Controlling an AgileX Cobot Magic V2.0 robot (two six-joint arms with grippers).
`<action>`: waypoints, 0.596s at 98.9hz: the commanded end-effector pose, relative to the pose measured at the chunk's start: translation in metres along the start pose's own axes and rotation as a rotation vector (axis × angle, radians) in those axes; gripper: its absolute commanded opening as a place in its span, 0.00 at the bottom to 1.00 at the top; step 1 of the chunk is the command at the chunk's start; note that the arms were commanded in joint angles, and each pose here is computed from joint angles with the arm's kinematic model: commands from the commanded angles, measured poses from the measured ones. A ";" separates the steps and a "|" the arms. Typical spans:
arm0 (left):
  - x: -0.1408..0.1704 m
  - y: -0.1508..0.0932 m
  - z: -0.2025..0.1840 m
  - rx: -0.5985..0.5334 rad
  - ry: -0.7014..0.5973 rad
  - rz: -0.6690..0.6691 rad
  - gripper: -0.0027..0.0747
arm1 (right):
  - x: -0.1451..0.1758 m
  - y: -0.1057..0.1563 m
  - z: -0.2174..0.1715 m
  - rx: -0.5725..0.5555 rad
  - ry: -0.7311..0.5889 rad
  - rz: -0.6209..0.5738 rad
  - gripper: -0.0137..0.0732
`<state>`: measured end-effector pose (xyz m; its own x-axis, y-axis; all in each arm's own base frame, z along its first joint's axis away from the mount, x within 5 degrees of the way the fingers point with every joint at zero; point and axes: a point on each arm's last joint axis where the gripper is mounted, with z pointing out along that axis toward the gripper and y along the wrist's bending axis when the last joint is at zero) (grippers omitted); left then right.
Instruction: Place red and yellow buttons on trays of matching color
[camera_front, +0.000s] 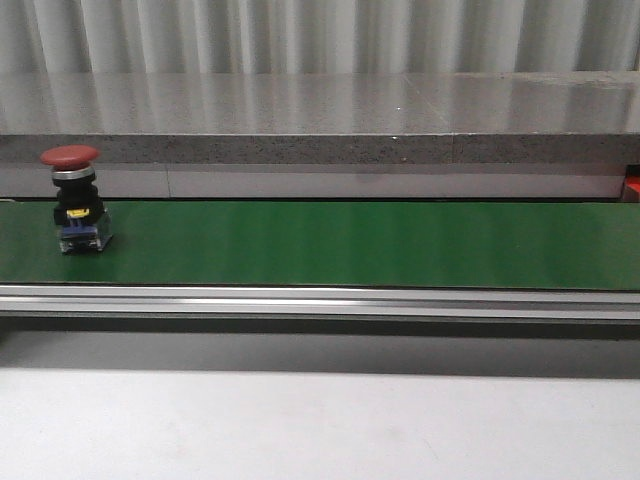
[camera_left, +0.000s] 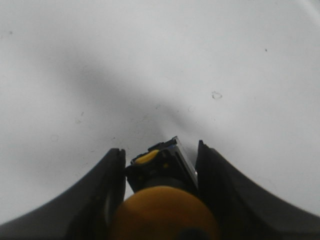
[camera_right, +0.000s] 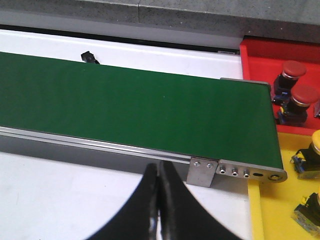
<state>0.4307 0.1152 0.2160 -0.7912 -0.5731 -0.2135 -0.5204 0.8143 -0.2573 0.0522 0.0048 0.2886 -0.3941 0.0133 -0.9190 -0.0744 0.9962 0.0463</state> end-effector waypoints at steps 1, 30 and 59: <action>-0.002 -0.013 -0.056 0.032 -0.110 0.169 0.23 | -0.014 0.001 -0.003 -0.004 -0.097 -0.012 0.08; 0.024 -0.050 -0.095 0.036 -0.127 0.518 0.23 | -0.014 0.001 -0.003 -0.004 -0.097 -0.012 0.08; 0.060 -0.078 -0.096 -0.075 -0.069 0.715 0.23 | -0.014 0.001 -0.003 -0.004 -0.097 -0.012 0.08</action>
<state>0.4024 0.0363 0.2874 -0.9572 0.0604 -0.2831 0.0637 0.9980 -0.0027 0.0522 0.0048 0.2886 -0.3941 0.0133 -0.9190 -0.0744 0.9962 0.0463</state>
